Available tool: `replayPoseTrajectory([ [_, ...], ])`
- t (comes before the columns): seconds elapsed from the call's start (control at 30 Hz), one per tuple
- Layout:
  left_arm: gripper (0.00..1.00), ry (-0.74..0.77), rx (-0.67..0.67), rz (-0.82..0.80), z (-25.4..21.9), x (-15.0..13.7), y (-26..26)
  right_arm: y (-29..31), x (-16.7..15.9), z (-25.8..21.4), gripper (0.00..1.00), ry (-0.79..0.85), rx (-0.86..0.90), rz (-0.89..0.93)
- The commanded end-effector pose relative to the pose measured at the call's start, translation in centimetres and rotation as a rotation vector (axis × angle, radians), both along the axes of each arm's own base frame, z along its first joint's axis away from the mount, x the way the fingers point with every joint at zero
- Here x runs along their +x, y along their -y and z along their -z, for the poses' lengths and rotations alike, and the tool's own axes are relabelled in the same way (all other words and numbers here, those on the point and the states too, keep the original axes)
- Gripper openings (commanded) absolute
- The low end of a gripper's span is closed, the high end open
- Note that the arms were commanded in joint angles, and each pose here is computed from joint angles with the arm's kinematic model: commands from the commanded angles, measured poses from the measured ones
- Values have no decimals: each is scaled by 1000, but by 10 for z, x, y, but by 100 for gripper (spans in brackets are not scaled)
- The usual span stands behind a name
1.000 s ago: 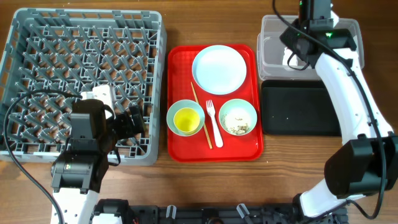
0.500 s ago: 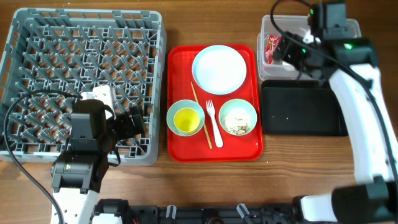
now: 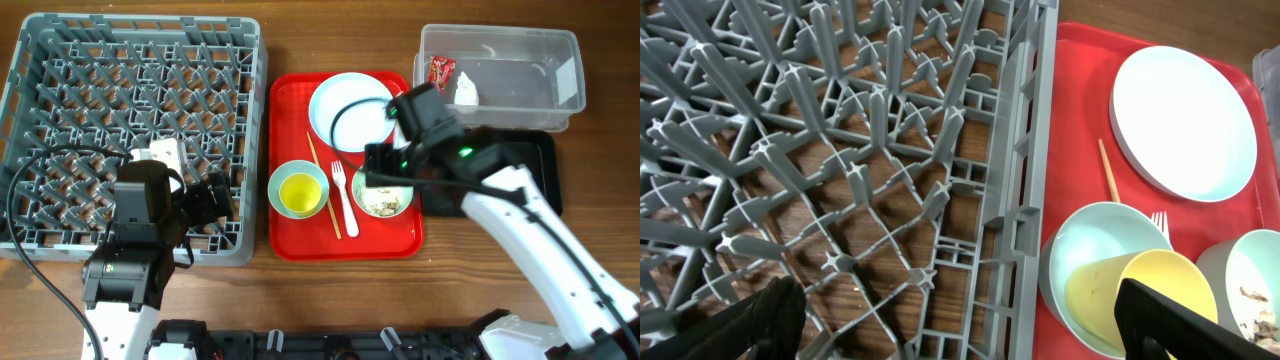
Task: Sort waste into correct bins and load items into the dishwasher rack
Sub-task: 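Carry the red wrapper to the clear bin and release it, then grasp the rice bowl rim with the right gripper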
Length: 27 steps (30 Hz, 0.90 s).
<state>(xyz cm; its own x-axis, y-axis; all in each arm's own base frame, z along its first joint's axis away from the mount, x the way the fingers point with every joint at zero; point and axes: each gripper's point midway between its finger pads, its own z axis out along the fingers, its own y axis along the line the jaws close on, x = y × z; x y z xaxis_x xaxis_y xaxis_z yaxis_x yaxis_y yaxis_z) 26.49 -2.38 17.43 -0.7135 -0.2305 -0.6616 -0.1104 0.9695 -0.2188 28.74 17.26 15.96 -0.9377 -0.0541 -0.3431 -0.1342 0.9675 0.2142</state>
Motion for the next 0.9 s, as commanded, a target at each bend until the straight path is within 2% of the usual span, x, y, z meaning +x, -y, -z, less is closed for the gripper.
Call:
replayPoseTrajectory([
  [0.0, 100, 28, -1, -4, -10, 2, 0, -14, -9, 43, 71, -53, -17, -1],
  [0.23, 100, 27, -1, -4, -10, 2, 0, -38, -6, 96, 59, -118, -54, -31],
  [0.27, 100, 27, -1, -4, -10, 2, 0, -39, -7, 106, 54, -141, -66, -27],
  [0.4, 100, 28, -1, -4, -10, 2, 0, -42, -4, 131, 46, -178, -85, -15],
  [0.63, 100, 28, -1, -4, -10, 2, 0, -41, -7, 146, 20, -211, -104, -1],
  [0.77, 100, 28, -1, -4, -10, 2, 0, -45, -12, 150, 15, -227, -107, 15],
  [0.87, 100, 27, -1, -4, -10, 2, 0, -48, -15, 150, 6, -232, -106, 17],
])
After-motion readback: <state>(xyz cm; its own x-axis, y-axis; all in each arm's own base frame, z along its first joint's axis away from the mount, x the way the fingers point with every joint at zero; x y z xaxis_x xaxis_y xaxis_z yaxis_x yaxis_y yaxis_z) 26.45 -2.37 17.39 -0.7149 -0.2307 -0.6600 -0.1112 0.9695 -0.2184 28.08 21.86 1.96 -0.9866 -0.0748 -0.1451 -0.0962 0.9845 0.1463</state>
